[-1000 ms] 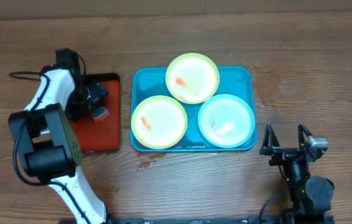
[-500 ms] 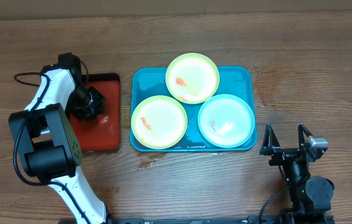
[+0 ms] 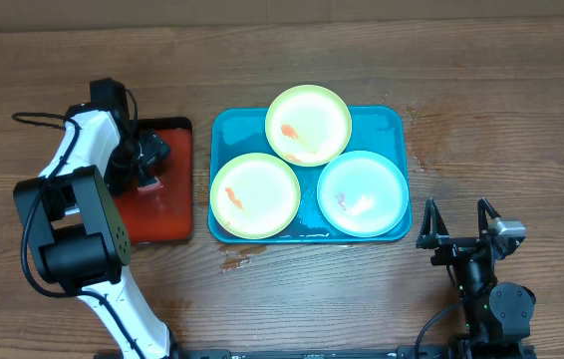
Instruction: Clean dirty plates on tray and stack at the side
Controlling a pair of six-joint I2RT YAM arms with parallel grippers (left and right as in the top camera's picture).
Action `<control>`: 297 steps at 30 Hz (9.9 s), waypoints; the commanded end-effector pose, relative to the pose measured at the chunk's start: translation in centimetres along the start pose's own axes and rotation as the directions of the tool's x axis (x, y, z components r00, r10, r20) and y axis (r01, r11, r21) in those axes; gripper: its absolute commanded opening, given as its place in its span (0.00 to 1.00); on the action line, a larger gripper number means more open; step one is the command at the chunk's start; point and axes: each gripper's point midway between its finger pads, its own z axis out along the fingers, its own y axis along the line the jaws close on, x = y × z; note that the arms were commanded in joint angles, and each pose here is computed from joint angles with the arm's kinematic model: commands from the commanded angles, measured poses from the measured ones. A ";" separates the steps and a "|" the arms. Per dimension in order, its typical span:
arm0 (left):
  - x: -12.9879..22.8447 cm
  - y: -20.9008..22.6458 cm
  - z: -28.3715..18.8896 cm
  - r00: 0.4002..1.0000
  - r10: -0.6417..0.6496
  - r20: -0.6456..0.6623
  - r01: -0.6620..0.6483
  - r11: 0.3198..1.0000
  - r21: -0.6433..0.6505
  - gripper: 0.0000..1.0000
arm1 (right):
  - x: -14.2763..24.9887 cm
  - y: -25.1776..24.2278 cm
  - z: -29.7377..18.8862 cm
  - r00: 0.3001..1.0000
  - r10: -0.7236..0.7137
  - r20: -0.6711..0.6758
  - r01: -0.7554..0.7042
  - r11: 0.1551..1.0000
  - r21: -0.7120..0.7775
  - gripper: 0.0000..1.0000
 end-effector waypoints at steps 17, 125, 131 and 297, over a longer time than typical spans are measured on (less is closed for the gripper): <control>-2.1 -0.4 0.0 0.997 0.024 0.080 -0.023 1.000 -0.006 1.00 | 0.2 -0.2 0.0 1.000 -0.004 0.004 0.004 1.000 0.007 1.00; -0.7 -1.1 -13.0 0.967 0.248 -0.062 -0.243 0.967 0.080 0.04 | 0.2 -0.2 0.0 1.000 -0.004 0.004 0.004 1.000 0.007 1.00; -0.5 -0.3 -16.3 0.967 0.255 -0.015 -0.254 0.966 0.056 0.04 | 0.2 -0.2 0.0 1.000 -0.004 0.004 0.004 1.000 0.007 1.00; 9.6 -9.7 -16.8 0.893 0.449 0.024 -0.433 0.842 0.322 0.75 | 20.6 20.7 14.7 0.220 -0.356 -0.908 0.097 0.934 -0.342 0.40</control>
